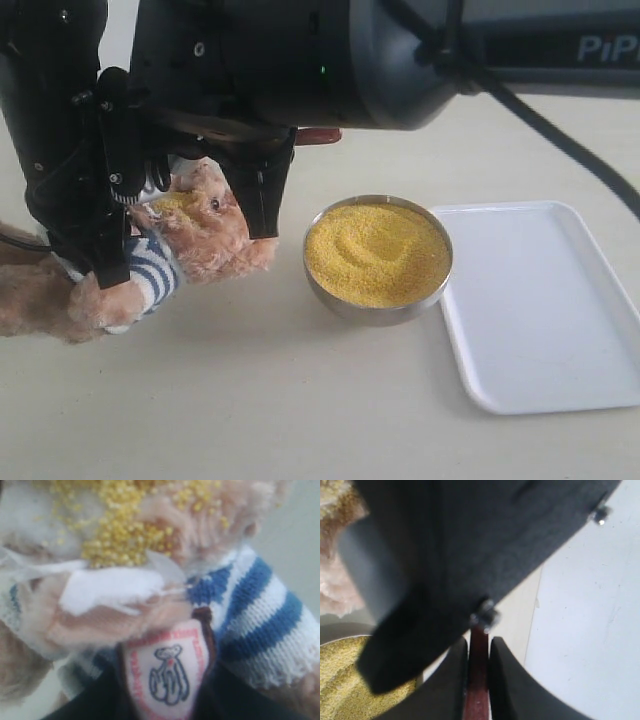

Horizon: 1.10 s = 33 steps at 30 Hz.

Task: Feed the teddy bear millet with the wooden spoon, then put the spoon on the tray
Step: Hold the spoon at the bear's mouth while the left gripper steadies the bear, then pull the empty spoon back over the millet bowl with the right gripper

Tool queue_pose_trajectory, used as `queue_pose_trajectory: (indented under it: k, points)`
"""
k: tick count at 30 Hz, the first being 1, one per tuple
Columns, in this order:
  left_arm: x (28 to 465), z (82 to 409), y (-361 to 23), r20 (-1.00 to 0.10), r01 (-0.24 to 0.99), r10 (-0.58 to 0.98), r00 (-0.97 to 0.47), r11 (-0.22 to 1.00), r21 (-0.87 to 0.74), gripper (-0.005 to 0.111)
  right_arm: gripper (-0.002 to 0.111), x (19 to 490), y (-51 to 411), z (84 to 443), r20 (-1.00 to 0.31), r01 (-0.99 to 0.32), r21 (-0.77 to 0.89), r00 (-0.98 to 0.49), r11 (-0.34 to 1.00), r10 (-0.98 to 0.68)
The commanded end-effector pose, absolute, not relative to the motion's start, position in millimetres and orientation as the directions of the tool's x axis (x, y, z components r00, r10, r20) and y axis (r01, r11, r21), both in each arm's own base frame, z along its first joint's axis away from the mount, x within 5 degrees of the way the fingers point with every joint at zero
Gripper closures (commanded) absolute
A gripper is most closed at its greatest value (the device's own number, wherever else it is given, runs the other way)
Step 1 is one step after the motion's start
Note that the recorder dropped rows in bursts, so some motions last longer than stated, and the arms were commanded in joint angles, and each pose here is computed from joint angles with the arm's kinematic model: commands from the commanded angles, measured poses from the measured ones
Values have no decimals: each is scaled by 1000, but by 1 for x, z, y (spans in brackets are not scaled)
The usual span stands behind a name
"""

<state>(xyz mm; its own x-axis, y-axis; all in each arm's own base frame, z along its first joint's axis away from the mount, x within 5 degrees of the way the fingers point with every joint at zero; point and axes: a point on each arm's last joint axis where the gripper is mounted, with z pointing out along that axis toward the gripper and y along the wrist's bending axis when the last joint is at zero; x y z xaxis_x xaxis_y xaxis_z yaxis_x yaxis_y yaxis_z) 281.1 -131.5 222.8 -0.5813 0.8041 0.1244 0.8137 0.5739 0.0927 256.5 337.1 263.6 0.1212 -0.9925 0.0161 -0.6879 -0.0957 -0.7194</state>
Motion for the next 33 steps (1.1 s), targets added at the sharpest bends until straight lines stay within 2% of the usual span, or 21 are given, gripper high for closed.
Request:
queue_pose_trajectory:
  k: [1, 12, 21, 27, 33]
  points:
    - [280, 228, -138, 72, 807, 804, -590, 585, 78, 103, 109, 252, 340, 263, -18, -698, -712, 134, -82, -991]
    - [280, 228, -137, 76, 802, 799, -597, 592, 76, 103, 109, 258, 318, 281, -137, -787, -615, 45, 50, -990]
    - [279, 228, -137, 77, 797, 794, -604, 599, 76, 103, 109, 254, 311, 281, -89, -823, -567, 27, 29, -996]
    - [279, 228, -137, 78, 790, 787, -613, 608, 79, 103, 109, 270, 292, 276, -141, -869, -468, -107, 161, -984]
    - [280, 228, -137, 76, 787, 784, -617, 611, 82, 103, 109, 288, 273, 275, -175, -860, -426, -225, 280, -958]
